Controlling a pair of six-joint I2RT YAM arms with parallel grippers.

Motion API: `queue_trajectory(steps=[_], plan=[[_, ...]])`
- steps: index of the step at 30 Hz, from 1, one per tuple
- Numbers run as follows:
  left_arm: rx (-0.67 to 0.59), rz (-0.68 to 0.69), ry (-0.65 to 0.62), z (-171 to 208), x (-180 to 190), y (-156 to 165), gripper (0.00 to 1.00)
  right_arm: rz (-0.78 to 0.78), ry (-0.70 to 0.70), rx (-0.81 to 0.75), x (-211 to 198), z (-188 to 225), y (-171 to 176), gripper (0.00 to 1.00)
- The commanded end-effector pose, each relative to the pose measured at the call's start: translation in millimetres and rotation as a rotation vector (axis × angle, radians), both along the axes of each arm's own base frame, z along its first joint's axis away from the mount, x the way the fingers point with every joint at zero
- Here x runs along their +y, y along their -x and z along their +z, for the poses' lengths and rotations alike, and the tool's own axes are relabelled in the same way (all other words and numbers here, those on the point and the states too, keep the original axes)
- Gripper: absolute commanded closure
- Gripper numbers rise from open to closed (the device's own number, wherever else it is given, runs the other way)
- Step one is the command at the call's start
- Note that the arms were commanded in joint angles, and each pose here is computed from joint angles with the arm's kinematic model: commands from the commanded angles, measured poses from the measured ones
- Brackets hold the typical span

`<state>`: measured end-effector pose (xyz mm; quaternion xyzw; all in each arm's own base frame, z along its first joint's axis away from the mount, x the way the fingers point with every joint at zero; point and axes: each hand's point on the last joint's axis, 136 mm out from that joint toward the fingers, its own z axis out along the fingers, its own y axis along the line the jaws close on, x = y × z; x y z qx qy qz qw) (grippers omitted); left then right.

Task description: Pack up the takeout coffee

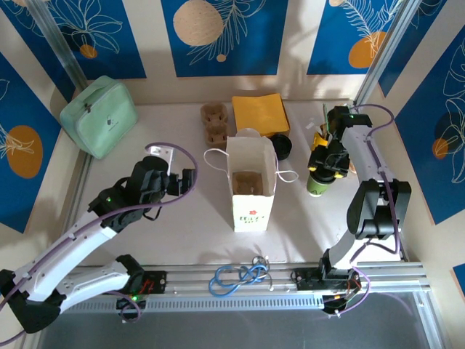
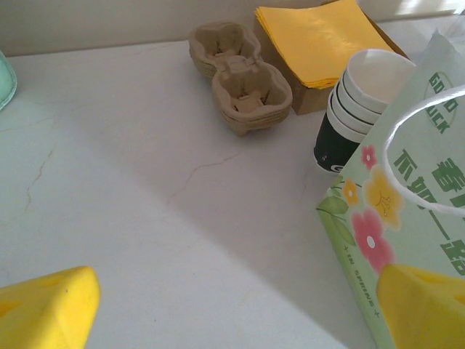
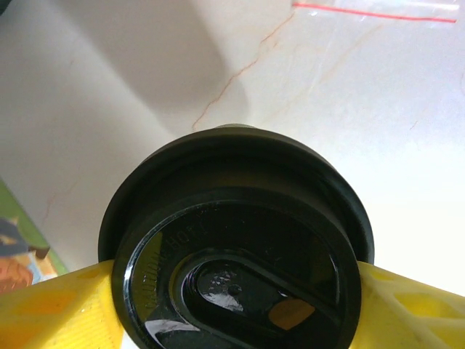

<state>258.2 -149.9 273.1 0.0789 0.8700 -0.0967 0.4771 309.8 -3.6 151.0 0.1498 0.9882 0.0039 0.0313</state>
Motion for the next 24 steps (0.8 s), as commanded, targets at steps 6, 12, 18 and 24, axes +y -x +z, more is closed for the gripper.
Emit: queue_trajectory(steps=[6,12,18,24], plan=[[-0.033,0.001,0.013,6.0,7.3,1.2,0.03,0.117,0.034,-0.016,43.9,52.5,30.9,0.31],[-0.030,0.002,0.016,6.1,7.1,0.0,0.03,0.190,0.081,-0.072,65.0,92.1,42.9,0.32],[-0.032,0.003,0.018,7.5,5.9,-1.7,0.03,0.243,0.099,-0.169,80.4,132.2,48.0,0.32],[-0.022,-0.007,0.016,4.0,1.9,-4.0,0.03,0.254,0.128,-0.231,84.4,161.5,51.5,0.32]])
